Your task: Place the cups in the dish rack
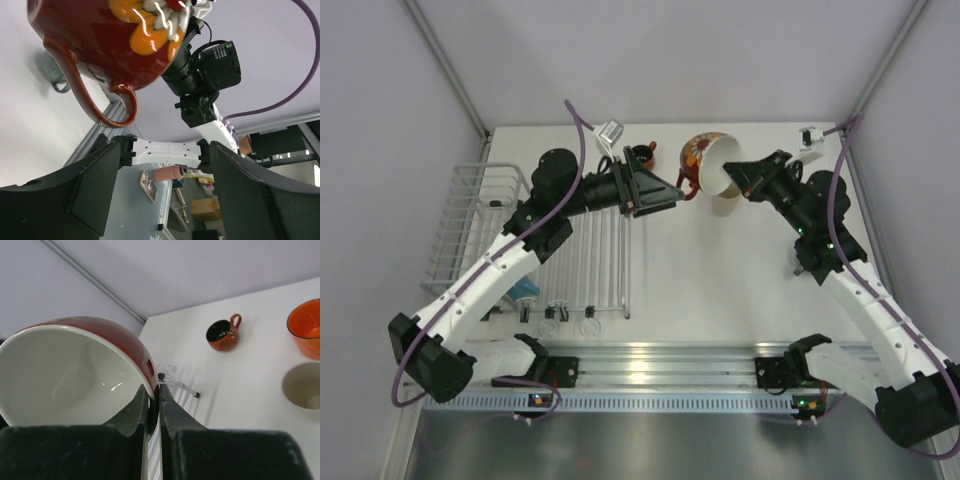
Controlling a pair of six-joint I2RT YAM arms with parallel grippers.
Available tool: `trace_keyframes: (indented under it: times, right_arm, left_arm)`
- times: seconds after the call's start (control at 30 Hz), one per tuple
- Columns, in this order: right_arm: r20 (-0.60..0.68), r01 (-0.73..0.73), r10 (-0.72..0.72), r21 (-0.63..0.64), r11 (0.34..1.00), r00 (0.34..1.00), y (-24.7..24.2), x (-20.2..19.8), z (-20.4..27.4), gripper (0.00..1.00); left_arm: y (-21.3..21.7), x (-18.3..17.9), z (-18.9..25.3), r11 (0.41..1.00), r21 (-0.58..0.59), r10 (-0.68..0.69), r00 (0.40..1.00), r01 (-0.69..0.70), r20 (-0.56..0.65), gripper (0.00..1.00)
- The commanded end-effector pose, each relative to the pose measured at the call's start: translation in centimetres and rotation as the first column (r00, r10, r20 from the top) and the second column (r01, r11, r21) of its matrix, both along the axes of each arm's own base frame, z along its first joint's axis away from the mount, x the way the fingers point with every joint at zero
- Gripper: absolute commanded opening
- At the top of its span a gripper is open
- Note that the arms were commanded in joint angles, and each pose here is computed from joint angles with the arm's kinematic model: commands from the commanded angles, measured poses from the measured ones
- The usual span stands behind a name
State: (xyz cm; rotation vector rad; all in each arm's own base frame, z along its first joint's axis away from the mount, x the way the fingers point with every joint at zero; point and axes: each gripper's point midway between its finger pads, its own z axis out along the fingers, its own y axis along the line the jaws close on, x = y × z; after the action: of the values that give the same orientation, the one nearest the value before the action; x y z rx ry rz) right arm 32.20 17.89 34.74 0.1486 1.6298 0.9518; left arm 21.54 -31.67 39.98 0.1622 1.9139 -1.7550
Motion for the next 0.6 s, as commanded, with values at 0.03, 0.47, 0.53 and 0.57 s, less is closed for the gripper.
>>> trace_keyframes:
  times: [0.03,0.47,0.53,0.57]
  right_arm:
    - [0.33,-0.115,0.062,0.141,0.983,0.942,0.5,-2.9,9.5,0.0]
    - [0.417,-0.302,0.206,0.18,0.936,0.886,2.4,-5.9,10.2,0.0]
    - [0.429,-0.315,0.21,0.19,0.93,0.878,2.5,-6.2,10.2,0.0]
    - [0.426,-0.316,0.212,0.19,0.929,0.879,2.6,-6.1,10.1,0.0]
  left_arm:
    - [-0.6,-1.1,3.3,0.978,-0.185,-0.102,0.995,0.1,0.001,0.77]
    - [-0.6,-1.4,2.9,0.974,-0.199,-0.118,0.992,0.109,-0.035,0.73]
    - [-0.6,-1.5,2.7,0.973,-0.198,-0.129,0.99,0.117,-0.049,0.7]
    - [-0.7,-1.6,2.3,0.973,-0.193,-0.138,0.989,0.124,-0.059,0.67]
